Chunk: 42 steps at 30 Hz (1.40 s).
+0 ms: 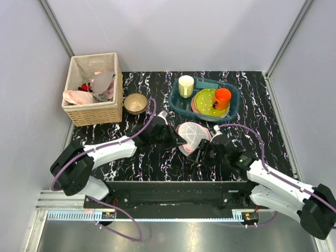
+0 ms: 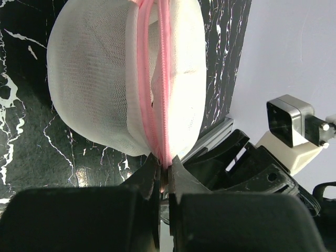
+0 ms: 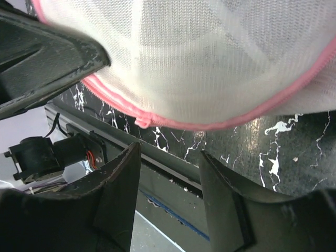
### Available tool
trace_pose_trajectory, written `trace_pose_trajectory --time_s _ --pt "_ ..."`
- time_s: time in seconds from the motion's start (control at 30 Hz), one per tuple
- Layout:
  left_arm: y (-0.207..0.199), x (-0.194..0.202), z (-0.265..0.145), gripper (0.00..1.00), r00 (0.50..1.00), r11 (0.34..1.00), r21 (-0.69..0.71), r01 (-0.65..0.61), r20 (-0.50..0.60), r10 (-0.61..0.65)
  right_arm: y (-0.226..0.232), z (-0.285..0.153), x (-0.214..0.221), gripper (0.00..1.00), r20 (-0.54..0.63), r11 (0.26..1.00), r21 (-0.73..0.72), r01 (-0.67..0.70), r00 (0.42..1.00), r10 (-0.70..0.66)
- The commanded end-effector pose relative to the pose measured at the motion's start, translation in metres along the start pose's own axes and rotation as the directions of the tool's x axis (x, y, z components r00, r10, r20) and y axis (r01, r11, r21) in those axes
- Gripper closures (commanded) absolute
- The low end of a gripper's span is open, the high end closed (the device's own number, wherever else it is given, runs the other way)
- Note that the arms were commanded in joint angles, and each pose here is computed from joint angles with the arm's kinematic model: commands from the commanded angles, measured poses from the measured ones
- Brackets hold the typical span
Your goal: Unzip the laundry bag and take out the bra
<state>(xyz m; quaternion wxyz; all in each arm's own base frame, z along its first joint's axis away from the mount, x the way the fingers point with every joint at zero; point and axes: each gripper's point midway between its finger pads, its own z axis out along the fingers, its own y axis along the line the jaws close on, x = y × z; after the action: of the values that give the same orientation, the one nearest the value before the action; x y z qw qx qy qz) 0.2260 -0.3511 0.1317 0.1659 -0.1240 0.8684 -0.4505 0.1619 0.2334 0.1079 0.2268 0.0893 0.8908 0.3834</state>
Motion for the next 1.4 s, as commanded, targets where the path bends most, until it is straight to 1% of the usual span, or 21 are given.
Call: trace_pose_trajectory --time_s 0.0,0.2,0.33,0.43,0.5,0.57,0.6,0.67,0.7,0.73,0.83,0.93,1.03,1.1,1.13,1.2,1.27,1.37 --pt "-0.023 -0.005 -0.007 1.00 0.999 0.998 0.061 -0.023 0.032 0.021 0.022 0.012 -0.021 0.43 0.077 0.998 -0.050 0.045 0.996 -0.041" --pt "-0.025 0.001 -0.012 1.00 0.999 0.997 0.075 -0.024 0.026 0.022 0.040 0.015 -0.032 0.43 0.117 0.995 -0.091 0.039 0.993 -0.028" --pt "-0.025 0.003 -0.014 1.00 0.999 0.996 0.087 -0.014 0.033 0.011 0.056 0.015 -0.040 0.43 0.153 0.984 -0.177 0.020 0.988 0.007" --pt "-0.022 0.005 -0.015 1.00 0.999 0.996 0.084 -0.016 0.036 0.013 0.057 0.019 -0.039 0.46 0.143 0.984 -0.180 0.008 0.990 0.018" --pt "-0.019 0.007 -0.014 1.00 1.000 0.996 0.087 -0.005 0.028 0.003 0.054 0.020 -0.039 0.54 0.141 0.986 -0.166 0.002 0.990 0.022" --pt "-0.020 0.009 -0.014 1.00 1.000 0.996 0.093 -0.001 0.024 -0.001 0.049 0.020 -0.038 0.58 0.149 0.988 -0.155 -0.002 0.989 0.026" --pt "-0.017 0.010 -0.014 1.00 1.000 0.996 0.087 0.002 0.023 -0.004 0.049 0.017 -0.041 0.66 0.168 0.988 -0.157 -0.007 0.985 0.033" --pt "-0.015 0.010 -0.013 1.00 1.000 0.996 0.084 0.002 0.025 -0.004 0.044 0.015 -0.041 0.73 0.185 0.990 -0.142 -0.015 0.982 0.042" --pt "-0.012 0.010 -0.013 1.00 1.000 0.997 0.078 0.003 0.030 -0.005 0.043 0.012 -0.042 0.78 0.193 0.990 -0.143 -0.018 0.980 0.046" --pt "-0.012 0.010 -0.012 1.00 1.000 0.997 0.077 0.003 0.028 -0.005 0.039 0.011 -0.041 0.80 0.195 0.991 -0.135 -0.023 0.980 0.049" --pt "-0.014 0.010 -0.010 1.00 1.000 0.997 0.080 -0.001 0.019 0.000 0.033 0.006 -0.040 0.81 0.206 0.990 -0.135 -0.039 0.976 0.067" --pt "-0.010 0.009 -0.008 1.00 1.000 0.998 0.065 -0.011 0.026 0.009 0.018 0.003 -0.031 0.82 0.195 0.992 -0.112 -0.065 0.977 0.086" --pt "-0.011 0.008 -0.010 1.00 0.999 0.997 0.068 -0.020 0.031 0.018 0.007 0.002 -0.024 0.89 0.182 0.994 -0.086 -0.073 0.979 0.088" --pt "-0.012 0.008 -0.011 1.00 0.999 0.997 0.070 -0.034 0.026 0.032 0.002 0.001 -0.020 0.88 0.177 0.994 -0.079 -0.075 0.980 0.088" --pt "-0.013 0.009 -0.012 1.00 0.999 0.996 0.072 -0.049 0.025 0.047 -0.003 0.002 -0.017 0.85 0.172 0.995 -0.071 -0.074 0.981 0.085" --pt "-0.016 0.010 -0.012 1.00 0.998 0.994 0.082 -0.067 0.014 0.066 -0.003 0.002 -0.016 0.82 0.169 0.995 -0.072 -0.064 0.983 0.076" --pt "-0.014 0.012 -0.010 1.00 0.997 0.993 0.081 -0.083 0.002 0.083 0.001 0.001 -0.019 0.78 0.173 0.996 -0.076 -0.050 0.983 0.063" --pt "-0.017 0.014 -0.008 1.00 0.995 0.991 0.090 -0.099 -0.011 0.101 0.008 -0.002 -0.022 0.76 0.173 0.997 -0.080 -0.023 0.984 0.037"
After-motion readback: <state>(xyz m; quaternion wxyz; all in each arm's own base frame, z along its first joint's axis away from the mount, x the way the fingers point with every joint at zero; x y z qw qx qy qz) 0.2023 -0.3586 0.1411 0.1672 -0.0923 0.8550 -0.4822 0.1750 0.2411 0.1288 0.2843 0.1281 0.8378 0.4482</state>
